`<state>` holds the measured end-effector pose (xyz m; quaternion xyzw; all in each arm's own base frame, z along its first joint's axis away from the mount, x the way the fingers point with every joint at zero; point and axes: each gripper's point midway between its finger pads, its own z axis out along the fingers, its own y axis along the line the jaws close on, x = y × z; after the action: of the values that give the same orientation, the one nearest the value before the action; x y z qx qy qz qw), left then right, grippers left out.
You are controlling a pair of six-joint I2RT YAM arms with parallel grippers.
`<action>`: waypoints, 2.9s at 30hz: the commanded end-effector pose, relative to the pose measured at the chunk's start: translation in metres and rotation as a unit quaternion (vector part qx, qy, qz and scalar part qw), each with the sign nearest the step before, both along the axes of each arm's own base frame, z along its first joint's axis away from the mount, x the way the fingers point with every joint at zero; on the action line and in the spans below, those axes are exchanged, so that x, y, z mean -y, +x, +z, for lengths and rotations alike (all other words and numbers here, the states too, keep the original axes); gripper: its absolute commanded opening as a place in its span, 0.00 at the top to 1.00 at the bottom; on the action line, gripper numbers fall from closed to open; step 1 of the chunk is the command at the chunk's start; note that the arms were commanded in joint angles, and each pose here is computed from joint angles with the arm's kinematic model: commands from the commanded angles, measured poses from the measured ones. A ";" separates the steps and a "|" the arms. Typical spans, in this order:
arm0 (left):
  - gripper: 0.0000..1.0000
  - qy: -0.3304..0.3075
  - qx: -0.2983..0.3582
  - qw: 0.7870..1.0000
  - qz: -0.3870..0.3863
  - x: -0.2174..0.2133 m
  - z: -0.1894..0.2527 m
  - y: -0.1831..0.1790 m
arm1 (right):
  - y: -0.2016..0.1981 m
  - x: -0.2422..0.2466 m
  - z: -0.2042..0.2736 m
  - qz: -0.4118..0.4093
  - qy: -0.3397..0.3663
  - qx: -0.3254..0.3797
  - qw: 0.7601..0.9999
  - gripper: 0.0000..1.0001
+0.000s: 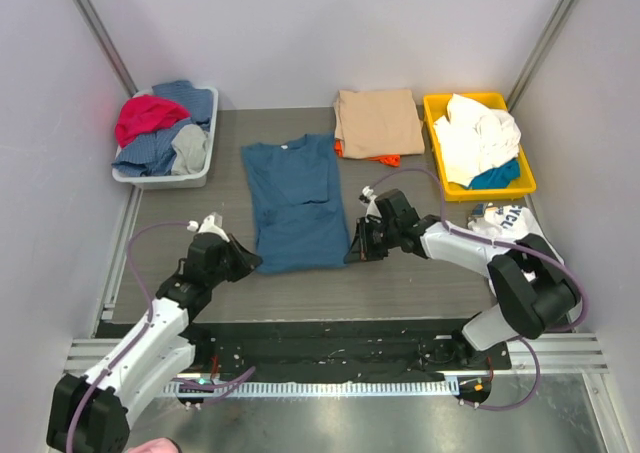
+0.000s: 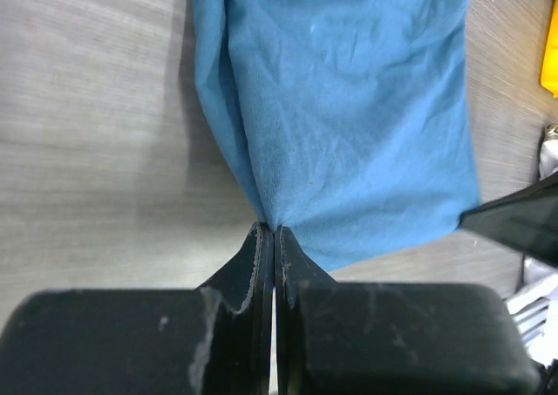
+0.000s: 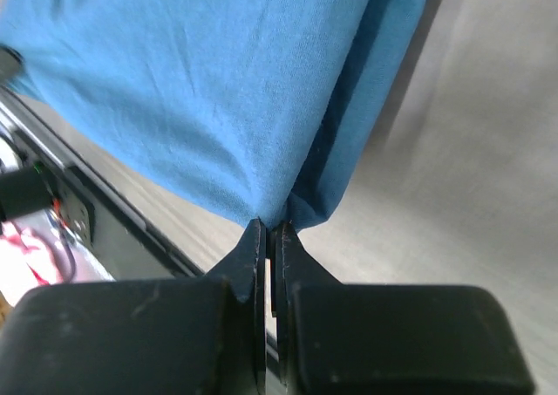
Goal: Fold and stack the t-shirts
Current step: Fold the tshirt
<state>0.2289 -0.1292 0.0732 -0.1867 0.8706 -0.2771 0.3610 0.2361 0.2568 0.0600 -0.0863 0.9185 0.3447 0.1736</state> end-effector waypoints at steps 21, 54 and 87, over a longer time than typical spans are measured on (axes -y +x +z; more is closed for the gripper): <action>1.00 -0.066 -0.032 0.997 0.022 0.003 0.025 -0.080 | -0.098 -0.014 0.027 0.008 -0.001 0.004 1.000 0.99; 1.00 -0.023 0.046 0.999 -0.012 -0.001 0.099 -0.071 | -0.084 -0.027 0.086 -0.022 0.019 0.083 0.996 0.99; 1.00 0.053 0.138 0.987 0.058 0.011 0.134 0.117 | 0.125 -0.038 0.156 -0.138 0.012 0.208 0.968 0.99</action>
<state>0.3111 -0.1285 0.1594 -0.2020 0.8512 -0.1919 0.4449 0.3286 0.2831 0.1790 -0.0162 0.8927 0.2666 0.3630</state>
